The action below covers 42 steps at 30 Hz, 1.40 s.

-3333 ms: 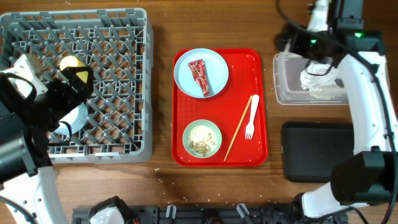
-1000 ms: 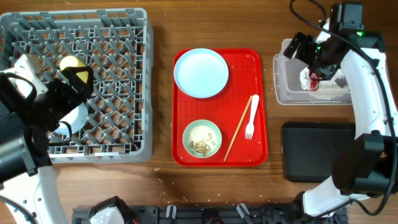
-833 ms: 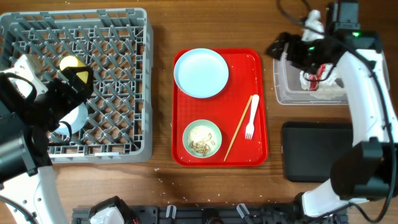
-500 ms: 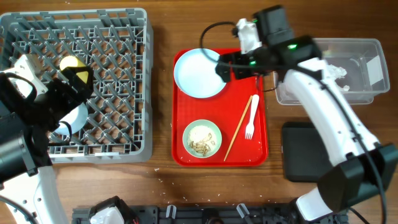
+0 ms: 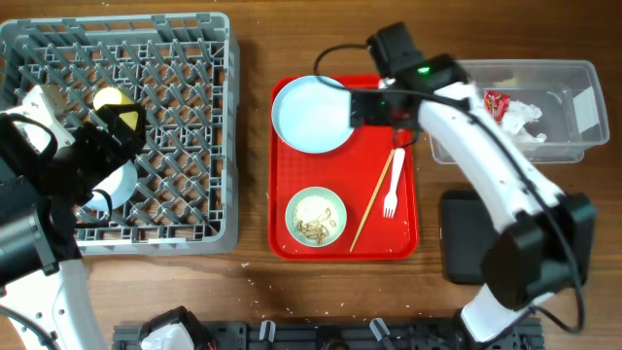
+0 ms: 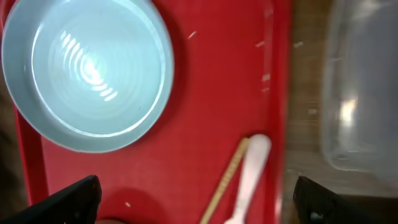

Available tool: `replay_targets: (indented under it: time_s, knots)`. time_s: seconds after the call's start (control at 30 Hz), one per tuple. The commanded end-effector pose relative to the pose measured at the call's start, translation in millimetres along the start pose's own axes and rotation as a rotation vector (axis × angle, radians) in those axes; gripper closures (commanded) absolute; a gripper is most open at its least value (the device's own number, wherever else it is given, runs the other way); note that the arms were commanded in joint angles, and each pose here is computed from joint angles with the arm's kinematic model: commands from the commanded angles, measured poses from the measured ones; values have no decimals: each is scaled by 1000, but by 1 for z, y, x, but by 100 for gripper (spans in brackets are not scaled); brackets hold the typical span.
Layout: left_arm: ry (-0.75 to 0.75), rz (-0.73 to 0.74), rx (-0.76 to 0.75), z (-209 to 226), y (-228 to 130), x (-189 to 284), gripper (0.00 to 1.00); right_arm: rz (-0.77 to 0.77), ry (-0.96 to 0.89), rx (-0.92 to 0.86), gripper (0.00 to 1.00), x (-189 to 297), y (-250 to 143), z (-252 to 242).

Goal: Sort waste into correct bins and load items into the dishwasher rack

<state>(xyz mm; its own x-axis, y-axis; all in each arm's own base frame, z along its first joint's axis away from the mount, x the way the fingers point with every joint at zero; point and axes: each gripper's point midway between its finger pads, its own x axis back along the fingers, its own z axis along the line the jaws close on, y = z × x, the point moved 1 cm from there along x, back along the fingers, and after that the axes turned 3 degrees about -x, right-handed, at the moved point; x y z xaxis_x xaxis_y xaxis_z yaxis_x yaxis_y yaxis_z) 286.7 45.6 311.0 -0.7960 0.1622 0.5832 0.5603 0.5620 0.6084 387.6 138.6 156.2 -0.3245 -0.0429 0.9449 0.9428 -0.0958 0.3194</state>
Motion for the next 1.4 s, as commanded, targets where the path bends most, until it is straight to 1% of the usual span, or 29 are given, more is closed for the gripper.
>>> replay_targets:
  time_s: [0.0,0.1,0.17,0.27,0.33,0.5,0.57,0.67,0.8,0.87,0.9,0.97,1.0,1.03,1.07,1.13,1.2,1.23,1.27,1.33,1.37]
  knots:
    - [-1,-2,-14,-1,1,0,0,-235,-7,-137,0,86,41,-45]
    - [-1,-2,-13,-1,1,0,0,-192,123,-177,0,107,29,-49]
    - [-1,-2,-13,-1,1,0,0,-110,216,-180,0,112,12,-39]
    - [-1,-2,-13,-1,1,0,0,32,298,-180,0,112,-17,-26]
    - [-1,-2,-13,-1,1,0,0,111,269,-179,0,106,-36,-28]
    - [-1,-2,-13,-1,1,0,0,211,141,-122,0,84,-70,-36]
    - [-1,-2,-14,-1,1,0,0,223,67,-133,0,70,-79,-42]
    - [-1,-2,-13,-1,1,0,0,227,-39,-206,0,45,-90,-56]
    - [-1,-2,-13,-1,1,0,0,252,-55,-222,0,4,-110,-62]
    - [-1,-2,-13,-1,1,0,0,254,-47,-225,1,-9,-115,-62]
    - [-1,-2,-13,-1,1,0,0,256,-38,-226,3,-14,-118,-61]
    - [-1,-2,-13,-1,1,0,0,261,-11,-229,12,-22,-121,-57]
    - [-1,-2,-14,-1,1,0,0,264,-2,-228,19,-23,-122,-56]
    - [-1,-2,-14,-1,1,0,0,262,3,-228,23,-25,-123,-55]
    - [-1,-2,-14,-1,1,0,0,258,5,-229,31,-27,-122,-55]
    - [-1,-2,-13,-1,1,0,0,246,11,-228,40,-30,-121,-55]
    - [-1,-2,-13,-1,1,0,0,232,20,-229,41,-31,-118,-53]
    - [-1,-2,-13,-1,1,0,0,236,29,-229,51,-31,-118,-51]
    - [-1,-2,-13,-1,1,0,0,249,47,-230,64,-30,-120,-49]
    - [-1,-2,-13,-1,1,0,0,282,87,-235,80,-28,-125,-42]
    - [-1,-2,-13,-1,1,0,0,300,116,-239,83,-27,-127,-37]
